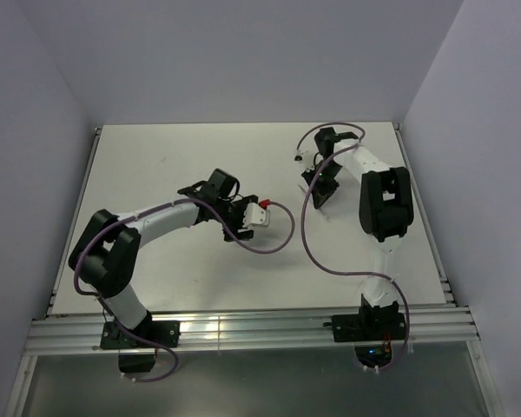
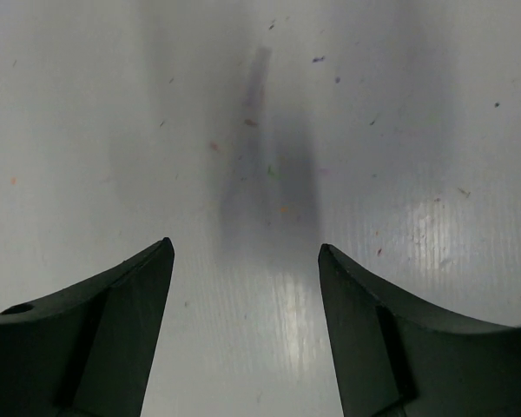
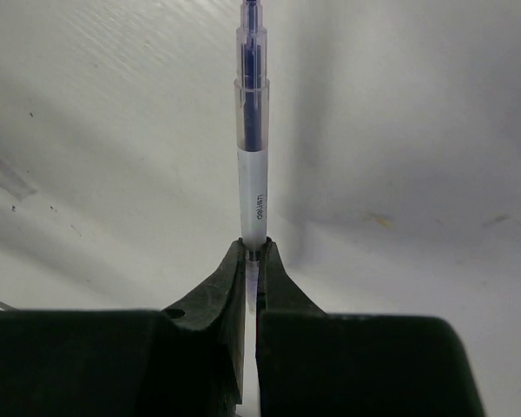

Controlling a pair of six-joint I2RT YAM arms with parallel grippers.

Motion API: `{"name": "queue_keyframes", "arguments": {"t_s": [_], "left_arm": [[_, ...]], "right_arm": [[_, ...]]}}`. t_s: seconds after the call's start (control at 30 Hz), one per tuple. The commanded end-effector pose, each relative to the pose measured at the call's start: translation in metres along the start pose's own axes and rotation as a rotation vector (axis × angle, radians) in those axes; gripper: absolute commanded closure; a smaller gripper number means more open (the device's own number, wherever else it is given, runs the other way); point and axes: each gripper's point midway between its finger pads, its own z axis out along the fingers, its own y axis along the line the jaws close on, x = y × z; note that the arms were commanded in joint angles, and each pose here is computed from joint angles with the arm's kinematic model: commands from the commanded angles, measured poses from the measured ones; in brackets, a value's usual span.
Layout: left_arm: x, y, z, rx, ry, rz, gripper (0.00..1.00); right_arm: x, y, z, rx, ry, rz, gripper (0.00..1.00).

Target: Insert the pens into the pen caps

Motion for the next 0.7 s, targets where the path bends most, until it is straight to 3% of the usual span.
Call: {"name": "queue_keyframes", "arguments": {"t_s": [0.0,0.23,0.43,0.67], "left_arm": [[-0.04,0.007,0.023,0.004,-0.062,0.171,0.27],[-0.055,-0.034,0.067,0.2,-0.002,0.142,0.38],[-0.018,-0.049,0.085,0.237,0.174,0.057,0.56],[-0.003,-0.068,0.085,0.218,0.237,0.059,0.6]], "right_arm": [[-0.002,-0.012,-0.041,0.008,-0.093,0.046,1.0],[0.009,-0.029,-0.06,0.023,-0.117,0.077,1.0],[0.009,-0.037,-0.07,0.024,-0.139,0.088,1.0],[0.002,-0.045,-0.078,0.031,-0.162,0.097,1.0]]}}
